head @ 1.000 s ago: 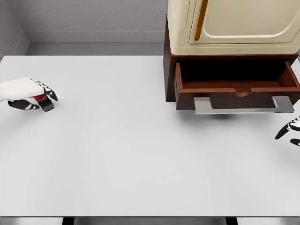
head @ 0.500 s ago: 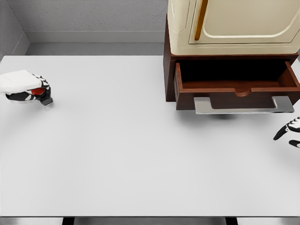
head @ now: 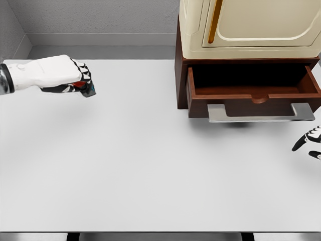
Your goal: Put the switch into the drawer with left arm, and close the drawer with right arm
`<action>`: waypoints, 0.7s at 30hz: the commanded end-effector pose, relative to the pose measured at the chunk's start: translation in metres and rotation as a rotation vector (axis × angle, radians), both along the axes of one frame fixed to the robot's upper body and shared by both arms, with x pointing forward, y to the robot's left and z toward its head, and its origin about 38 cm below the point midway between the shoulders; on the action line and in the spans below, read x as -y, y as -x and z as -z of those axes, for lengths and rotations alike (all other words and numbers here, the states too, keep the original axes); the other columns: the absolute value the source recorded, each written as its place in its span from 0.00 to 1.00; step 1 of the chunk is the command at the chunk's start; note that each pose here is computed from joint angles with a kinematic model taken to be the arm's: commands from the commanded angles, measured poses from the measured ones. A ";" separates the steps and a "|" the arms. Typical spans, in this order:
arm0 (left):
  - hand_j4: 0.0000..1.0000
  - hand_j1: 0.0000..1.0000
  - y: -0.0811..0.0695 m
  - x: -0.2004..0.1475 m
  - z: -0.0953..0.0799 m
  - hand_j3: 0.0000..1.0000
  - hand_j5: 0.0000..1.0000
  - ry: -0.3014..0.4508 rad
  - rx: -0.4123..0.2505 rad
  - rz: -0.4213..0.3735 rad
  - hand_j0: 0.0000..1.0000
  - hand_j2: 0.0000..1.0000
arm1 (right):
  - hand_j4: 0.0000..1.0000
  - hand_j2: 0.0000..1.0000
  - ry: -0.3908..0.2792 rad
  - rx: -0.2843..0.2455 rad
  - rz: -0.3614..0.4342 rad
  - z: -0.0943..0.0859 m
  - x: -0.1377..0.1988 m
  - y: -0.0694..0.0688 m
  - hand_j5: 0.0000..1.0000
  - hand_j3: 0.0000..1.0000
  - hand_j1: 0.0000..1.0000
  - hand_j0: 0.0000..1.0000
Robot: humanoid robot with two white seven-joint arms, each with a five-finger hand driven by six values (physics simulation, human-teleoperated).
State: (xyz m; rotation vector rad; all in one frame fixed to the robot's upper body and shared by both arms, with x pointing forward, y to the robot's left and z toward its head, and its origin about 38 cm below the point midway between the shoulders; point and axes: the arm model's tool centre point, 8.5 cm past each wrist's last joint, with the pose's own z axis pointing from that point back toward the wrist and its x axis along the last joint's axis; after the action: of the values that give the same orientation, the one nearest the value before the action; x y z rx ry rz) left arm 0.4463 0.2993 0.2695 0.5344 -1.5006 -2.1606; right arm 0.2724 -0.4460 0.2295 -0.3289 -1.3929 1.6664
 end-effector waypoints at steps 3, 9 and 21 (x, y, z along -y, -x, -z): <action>0.39 0.39 0.002 0.035 -0.007 0.39 0.39 0.051 0.025 0.081 0.39 0.39 | 0.57 0.57 -0.006 -0.001 0.002 -0.001 0.000 0.000 0.57 0.57 0.57 0.57; 0.38 0.38 0.007 0.064 -0.018 0.38 0.38 0.139 0.025 0.156 0.38 0.38 | 0.57 0.57 -0.006 -0.001 0.002 -0.001 0.000 0.000 0.57 0.57 0.57 0.57; 0.38 0.38 0.032 0.112 -0.073 0.38 0.38 0.278 0.085 0.344 0.38 0.38 | 0.57 0.57 -0.006 -0.001 0.002 -0.001 0.000 0.000 0.57 0.57 0.57 0.57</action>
State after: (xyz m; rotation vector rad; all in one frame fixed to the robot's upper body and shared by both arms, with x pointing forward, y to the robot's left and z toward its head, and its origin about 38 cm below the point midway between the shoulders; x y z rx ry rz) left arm 0.4207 0.1918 0.3446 0.3534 -1.9917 -2.1648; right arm 0.2724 -0.4459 0.2296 -0.3288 -1.3930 1.6667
